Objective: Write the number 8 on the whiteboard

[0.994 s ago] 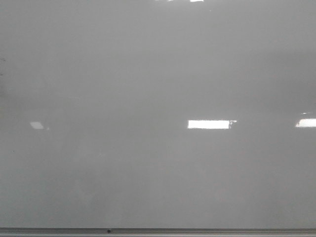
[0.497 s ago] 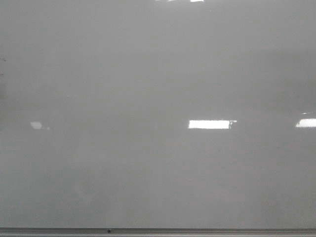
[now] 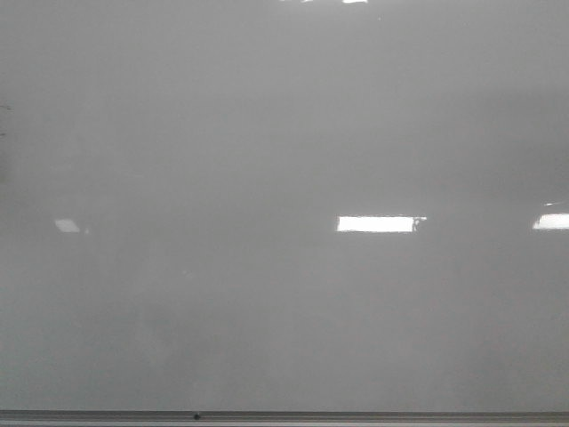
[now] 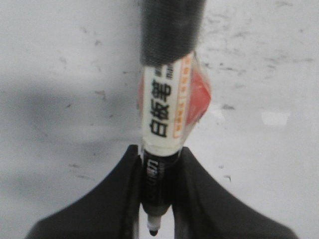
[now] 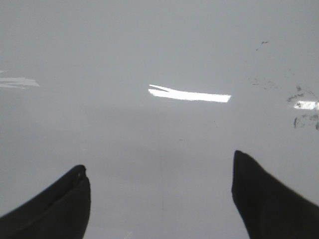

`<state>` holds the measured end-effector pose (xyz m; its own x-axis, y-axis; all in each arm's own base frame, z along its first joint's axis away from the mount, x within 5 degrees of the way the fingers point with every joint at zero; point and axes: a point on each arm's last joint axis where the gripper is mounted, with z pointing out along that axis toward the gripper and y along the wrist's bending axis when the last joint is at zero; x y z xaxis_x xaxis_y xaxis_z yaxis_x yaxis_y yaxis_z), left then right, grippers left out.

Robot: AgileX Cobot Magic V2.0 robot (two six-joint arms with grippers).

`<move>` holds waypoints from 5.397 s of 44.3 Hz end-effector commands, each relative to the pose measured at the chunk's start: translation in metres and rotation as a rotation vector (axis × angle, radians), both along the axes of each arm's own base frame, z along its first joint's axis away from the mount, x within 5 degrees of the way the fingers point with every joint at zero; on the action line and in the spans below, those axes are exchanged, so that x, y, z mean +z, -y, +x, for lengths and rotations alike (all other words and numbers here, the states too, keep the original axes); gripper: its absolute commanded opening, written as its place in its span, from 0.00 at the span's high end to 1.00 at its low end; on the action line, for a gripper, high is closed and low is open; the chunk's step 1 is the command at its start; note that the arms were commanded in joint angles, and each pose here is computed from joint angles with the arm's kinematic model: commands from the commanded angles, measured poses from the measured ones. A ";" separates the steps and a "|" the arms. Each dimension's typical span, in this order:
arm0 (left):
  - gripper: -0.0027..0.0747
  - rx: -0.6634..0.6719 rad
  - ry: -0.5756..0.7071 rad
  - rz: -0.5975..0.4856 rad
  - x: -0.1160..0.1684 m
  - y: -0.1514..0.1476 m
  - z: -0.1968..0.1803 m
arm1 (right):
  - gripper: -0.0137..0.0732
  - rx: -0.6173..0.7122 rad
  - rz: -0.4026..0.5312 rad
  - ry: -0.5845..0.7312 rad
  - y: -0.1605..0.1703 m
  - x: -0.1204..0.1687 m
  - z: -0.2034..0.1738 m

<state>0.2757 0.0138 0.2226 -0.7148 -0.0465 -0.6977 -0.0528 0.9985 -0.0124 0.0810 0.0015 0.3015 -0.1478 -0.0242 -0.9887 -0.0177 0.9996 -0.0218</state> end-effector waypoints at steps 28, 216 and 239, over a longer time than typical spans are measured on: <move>0.99 -1.383 -0.206 0.294 0.092 0.152 -0.076 | 0.15 0.361 -0.104 -0.476 -0.041 0.038 0.060; 0.99 -0.562 0.312 -0.015 0.084 0.055 -0.159 | 0.91 0.593 -0.008 -0.524 -0.142 -0.042 0.203; 0.99 -0.560 0.314 -0.014 0.084 0.055 -0.159 | 0.91 0.668 0.023 -0.440 -0.188 -0.020 0.219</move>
